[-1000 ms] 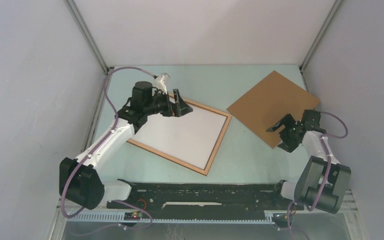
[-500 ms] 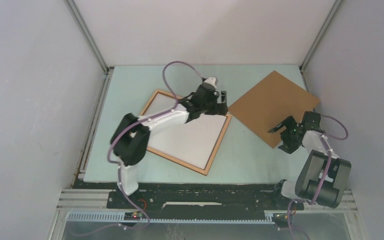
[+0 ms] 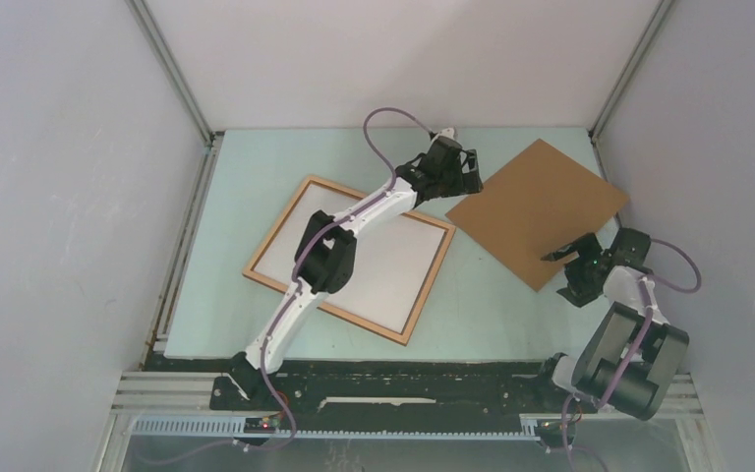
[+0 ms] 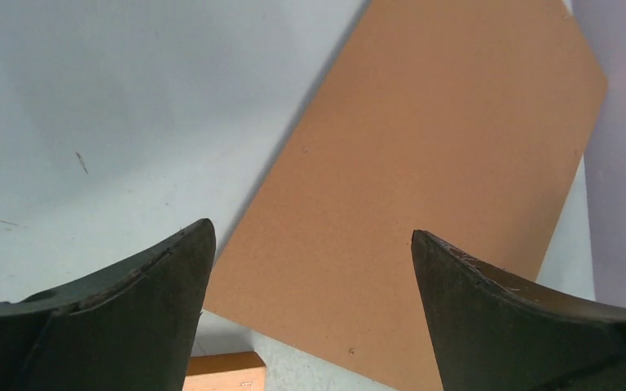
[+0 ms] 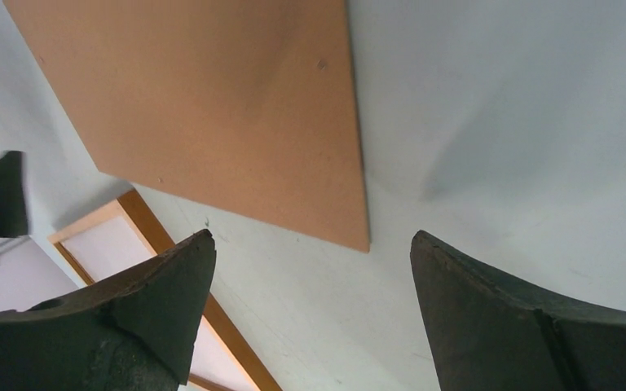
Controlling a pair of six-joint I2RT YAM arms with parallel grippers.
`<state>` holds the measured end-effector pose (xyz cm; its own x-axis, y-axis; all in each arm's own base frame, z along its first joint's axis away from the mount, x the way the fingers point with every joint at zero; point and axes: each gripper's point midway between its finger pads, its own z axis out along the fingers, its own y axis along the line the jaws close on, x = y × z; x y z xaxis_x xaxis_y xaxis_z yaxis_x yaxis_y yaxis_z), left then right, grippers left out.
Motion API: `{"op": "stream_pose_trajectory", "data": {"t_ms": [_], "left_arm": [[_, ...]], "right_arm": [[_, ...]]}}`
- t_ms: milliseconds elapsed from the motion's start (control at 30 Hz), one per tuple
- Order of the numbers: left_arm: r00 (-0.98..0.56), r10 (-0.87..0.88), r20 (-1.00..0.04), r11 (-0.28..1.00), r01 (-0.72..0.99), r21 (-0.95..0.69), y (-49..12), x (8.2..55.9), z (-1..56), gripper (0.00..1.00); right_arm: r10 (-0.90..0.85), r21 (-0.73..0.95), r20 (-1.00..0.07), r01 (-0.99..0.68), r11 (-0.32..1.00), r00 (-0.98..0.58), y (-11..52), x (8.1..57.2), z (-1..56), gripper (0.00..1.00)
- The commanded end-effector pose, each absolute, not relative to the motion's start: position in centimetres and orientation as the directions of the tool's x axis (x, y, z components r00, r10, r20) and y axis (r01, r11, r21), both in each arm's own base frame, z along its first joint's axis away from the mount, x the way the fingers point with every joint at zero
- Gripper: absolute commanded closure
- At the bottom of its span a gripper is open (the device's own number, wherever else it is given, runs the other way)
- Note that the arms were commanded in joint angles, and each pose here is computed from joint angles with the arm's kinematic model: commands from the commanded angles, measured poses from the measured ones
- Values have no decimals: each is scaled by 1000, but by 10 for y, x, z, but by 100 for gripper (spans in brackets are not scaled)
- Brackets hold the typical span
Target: Put the photo into the frame
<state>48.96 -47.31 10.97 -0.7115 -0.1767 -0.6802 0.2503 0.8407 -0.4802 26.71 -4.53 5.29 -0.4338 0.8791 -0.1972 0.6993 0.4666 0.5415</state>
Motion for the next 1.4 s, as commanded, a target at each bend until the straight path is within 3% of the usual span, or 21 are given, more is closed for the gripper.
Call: {"op": "stream_pose_trajectory", "data": {"t_ms": [0,100,300,533,767,1033,1100,1267,1367], "left_arm": [[-822,-235,-520,744,192,-640,-492,476,92,2],[-868,-233,-439,712,156,-685,-494,469,78,3],[-891,-225,-395,679,147,-719,-494,455,70,3],[-952,-174,-250,540,120,-833,-521,430,65,5],[-957,-130,-259,406,187,-894,-536,421,108,6],[-977,-81,-198,361,157,-919,-537,402,107,9],[-969,-94,-228,310,189,-932,-535,400,131,9],[-958,-87,-275,247,247,-937,-508,390,186,9],[-944,-107,-313,271,275,-922,-482,384,202,9]], "right_arm": [[887,599,-183,668,442,-423,-58,273,52,4],[883,647,-137,635,423,-449,-53,278,50,6],[881,653,-77,644,398,-466,-44,282,31,7],[849,707,-34,588,394,-528,-19,300,24,8],[832,786,-3,514,345,-555,-4,309,47,9],[834,900,-96,310,305,-544,14,320,138,9],[829,910,-120,273,311,-547,22,317,155,9],[791,875,-141,299,381,-595,38,294,149,8],[769,834,-144,343,433,-622,43,277,125,8]]}}
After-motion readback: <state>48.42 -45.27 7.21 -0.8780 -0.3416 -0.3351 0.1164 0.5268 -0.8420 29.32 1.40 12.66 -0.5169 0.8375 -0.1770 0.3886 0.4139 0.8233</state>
